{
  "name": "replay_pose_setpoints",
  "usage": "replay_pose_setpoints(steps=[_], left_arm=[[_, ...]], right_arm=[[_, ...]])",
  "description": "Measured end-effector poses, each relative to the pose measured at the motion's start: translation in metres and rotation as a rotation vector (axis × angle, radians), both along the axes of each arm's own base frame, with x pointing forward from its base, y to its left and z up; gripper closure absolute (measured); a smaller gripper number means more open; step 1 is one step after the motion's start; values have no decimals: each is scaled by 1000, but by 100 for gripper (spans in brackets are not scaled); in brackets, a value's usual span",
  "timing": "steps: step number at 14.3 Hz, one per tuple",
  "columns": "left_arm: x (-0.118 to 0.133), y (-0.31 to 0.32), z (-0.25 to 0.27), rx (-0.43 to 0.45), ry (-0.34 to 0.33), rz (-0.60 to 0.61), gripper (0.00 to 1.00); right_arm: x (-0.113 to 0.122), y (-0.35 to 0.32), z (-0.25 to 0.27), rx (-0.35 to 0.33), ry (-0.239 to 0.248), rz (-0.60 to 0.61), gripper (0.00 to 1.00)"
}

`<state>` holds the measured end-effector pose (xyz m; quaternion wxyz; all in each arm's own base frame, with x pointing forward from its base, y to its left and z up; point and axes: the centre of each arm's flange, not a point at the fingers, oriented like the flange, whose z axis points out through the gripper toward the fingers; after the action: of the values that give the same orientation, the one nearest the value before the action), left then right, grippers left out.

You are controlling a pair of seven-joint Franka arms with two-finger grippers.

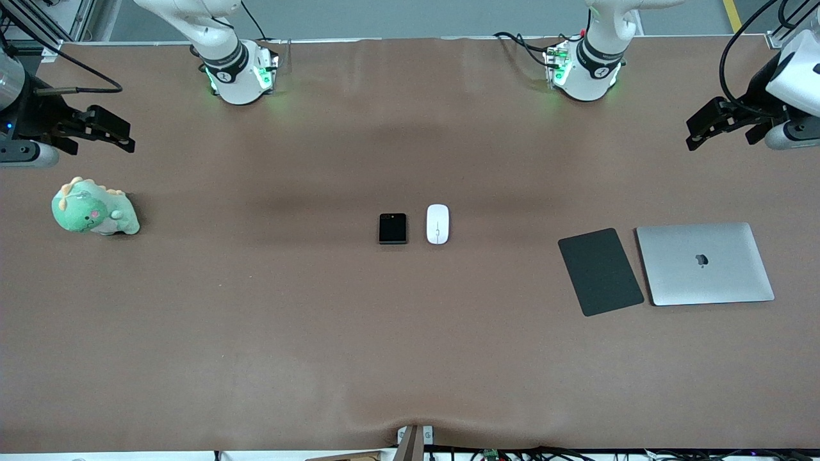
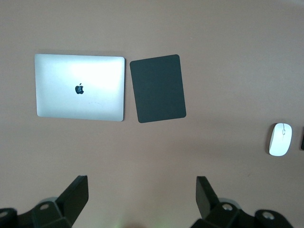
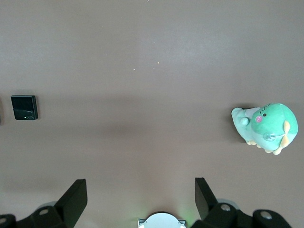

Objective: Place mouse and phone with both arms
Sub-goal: 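Reach the left gripper toward the white mouse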

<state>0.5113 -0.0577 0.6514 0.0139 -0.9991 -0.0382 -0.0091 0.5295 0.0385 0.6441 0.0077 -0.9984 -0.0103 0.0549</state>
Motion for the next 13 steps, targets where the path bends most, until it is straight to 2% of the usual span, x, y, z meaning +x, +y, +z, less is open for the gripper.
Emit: replay_pose_setpoints(steps=[6, 9, 13], left_arm=[[2, -9, -2, 0, 3, -17, 0], [16, -34, -14, -2, 21, -58, 0], [41, -98, -63, -20, 55, -72, 0]], right_arm=[[0, 0, 0, 0, 0, 0, 0], [0, 0, 0, 0, 0, 0, 0], [0, -1, 0, 0, 0, -1, 0]])
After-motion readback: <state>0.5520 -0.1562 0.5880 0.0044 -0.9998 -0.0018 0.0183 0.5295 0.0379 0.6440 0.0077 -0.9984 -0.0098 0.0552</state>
